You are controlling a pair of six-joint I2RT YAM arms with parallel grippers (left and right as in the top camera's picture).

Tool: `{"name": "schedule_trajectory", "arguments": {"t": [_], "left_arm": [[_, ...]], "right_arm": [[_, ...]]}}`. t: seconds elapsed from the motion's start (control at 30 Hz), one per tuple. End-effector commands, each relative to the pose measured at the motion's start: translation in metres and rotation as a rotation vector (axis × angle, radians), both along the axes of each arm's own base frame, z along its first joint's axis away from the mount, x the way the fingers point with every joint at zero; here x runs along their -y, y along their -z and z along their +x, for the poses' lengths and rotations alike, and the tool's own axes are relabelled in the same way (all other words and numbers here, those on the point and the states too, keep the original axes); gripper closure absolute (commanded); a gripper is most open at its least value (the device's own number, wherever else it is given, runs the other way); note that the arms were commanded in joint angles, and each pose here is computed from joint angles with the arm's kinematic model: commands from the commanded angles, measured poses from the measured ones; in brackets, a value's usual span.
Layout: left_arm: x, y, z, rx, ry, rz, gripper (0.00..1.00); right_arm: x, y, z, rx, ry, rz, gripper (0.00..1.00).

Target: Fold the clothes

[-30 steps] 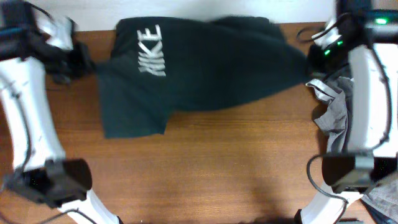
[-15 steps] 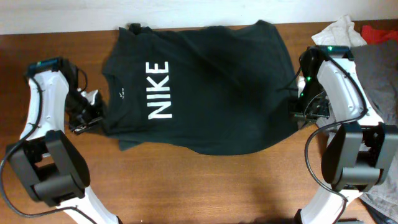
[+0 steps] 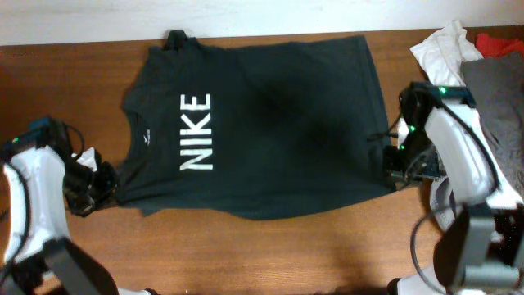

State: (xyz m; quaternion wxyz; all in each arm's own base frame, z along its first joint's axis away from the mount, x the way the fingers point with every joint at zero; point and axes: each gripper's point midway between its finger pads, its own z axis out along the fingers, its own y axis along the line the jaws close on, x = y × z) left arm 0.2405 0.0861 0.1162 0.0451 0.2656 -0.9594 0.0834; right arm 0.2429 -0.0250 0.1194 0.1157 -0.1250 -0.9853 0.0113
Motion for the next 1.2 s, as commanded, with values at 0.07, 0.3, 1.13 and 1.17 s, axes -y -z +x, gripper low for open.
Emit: {"name": "schedule_trajectory", "arguments": {"t": [0.07, 0.3, 1.13, 1.17], "left_arm": [[-0.01, -0.037, -0.011, 0.135, -0.109, 0.08, 1.0], [-0.015, -0.056, -0.023, 0.204, -0.172, 0.126, 1.0], [-0.003, -0.049, 0.08, 0.613, -0.103, 0.091, 1.0], [-0.003, -0.048, 0.083, 0.618, -0.096, 0.097, 1.0]], "right_arm": [[0.018, -0.016, -0.036, 0.085, 0.1, -0.035, 0.96], [0.025, -0.029, -0.05, 0.172, 0.138, -0.048, 0.96], [0.022, 0.009, 0.03, 0.315, 0.077, 0.057, 0.96], [0.021, 0.01, 0.035, 0.33, 0.076, 0.063, 0.96]]}}
